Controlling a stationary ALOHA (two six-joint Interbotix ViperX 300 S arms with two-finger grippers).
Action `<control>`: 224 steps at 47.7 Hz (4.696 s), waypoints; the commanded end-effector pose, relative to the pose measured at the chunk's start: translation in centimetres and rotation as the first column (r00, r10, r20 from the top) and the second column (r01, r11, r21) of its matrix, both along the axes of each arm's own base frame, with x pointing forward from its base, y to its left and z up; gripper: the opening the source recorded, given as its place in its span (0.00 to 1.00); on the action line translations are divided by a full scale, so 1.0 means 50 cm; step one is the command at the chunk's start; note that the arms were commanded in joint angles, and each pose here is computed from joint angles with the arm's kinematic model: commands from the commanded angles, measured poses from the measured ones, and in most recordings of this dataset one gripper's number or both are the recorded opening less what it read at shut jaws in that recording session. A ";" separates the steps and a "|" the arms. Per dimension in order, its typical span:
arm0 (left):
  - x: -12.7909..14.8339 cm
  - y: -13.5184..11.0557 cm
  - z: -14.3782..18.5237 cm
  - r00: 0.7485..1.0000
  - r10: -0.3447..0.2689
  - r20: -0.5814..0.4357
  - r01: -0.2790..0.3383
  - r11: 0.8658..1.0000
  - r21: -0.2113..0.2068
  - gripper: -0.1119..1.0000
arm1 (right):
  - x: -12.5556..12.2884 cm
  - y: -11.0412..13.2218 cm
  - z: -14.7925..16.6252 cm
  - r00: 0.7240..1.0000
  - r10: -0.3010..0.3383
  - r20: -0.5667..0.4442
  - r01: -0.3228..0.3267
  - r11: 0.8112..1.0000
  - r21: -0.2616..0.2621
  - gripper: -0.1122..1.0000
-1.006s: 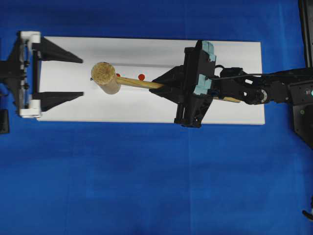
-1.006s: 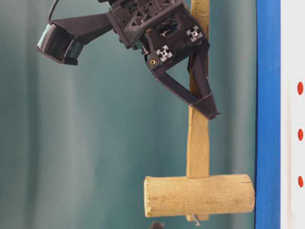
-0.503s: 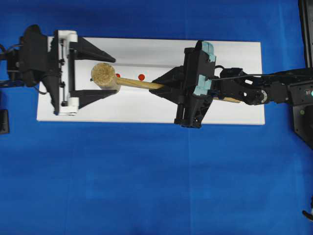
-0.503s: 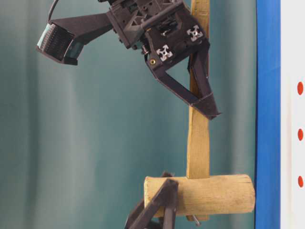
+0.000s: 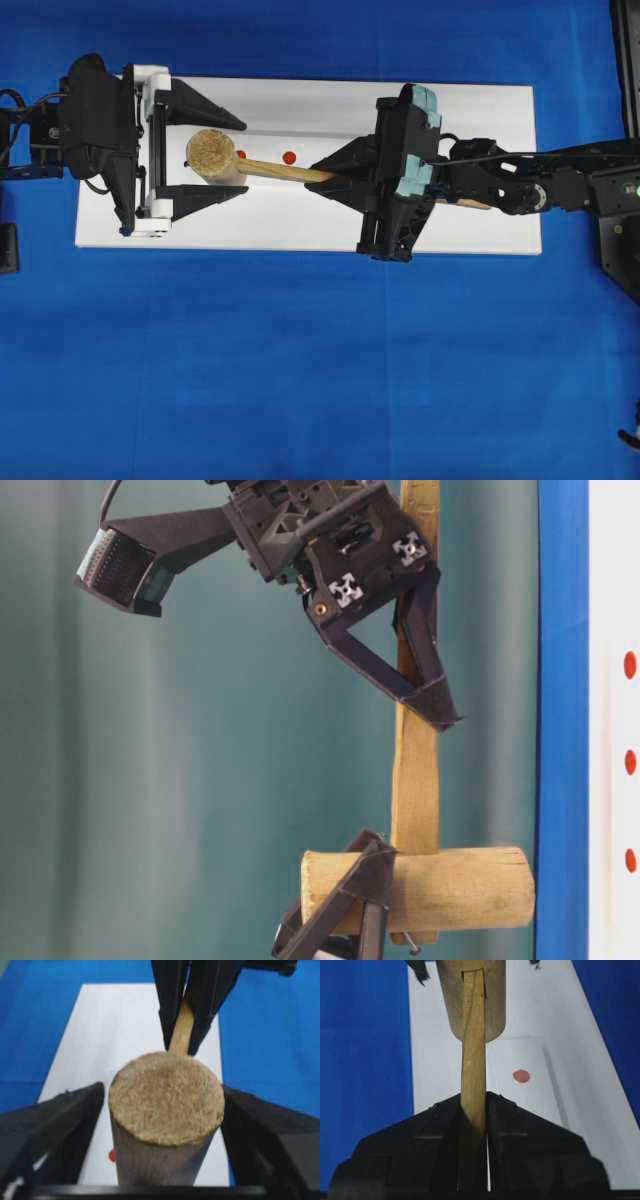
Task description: Hit the mark with a hammer.
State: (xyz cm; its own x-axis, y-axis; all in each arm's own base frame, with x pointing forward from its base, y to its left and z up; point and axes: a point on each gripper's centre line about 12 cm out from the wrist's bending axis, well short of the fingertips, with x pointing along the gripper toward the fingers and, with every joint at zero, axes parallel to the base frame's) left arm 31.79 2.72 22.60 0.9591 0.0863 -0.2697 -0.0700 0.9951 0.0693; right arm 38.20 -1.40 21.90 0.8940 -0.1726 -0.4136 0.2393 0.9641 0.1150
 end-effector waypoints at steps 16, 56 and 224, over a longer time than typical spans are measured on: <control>0.005 0.005 0.022 0.999 0.004 0.034 -0.005 1.000 0.018 0.51 | 0.009 0.008 0.041 0.998 0.013 0.056 -0.013 1.000 -0.010 0.13; -0.008 0.007 0.020 0.999 0.029 0.037 -0.027 0.998 -0.053 0.51 | -0.041 0.021 0.062 0.996 0.048 0.079 -0.046 0.999 -0.025 0.90; -0.161 -0.018 0.032 0.998 0.048 -0.032 -0.054 0.977 -0.208 0.83 | -0.109 -0.003 0.028 0.992 0.117 -0.043 -0.123 0.978 -0.171 0.17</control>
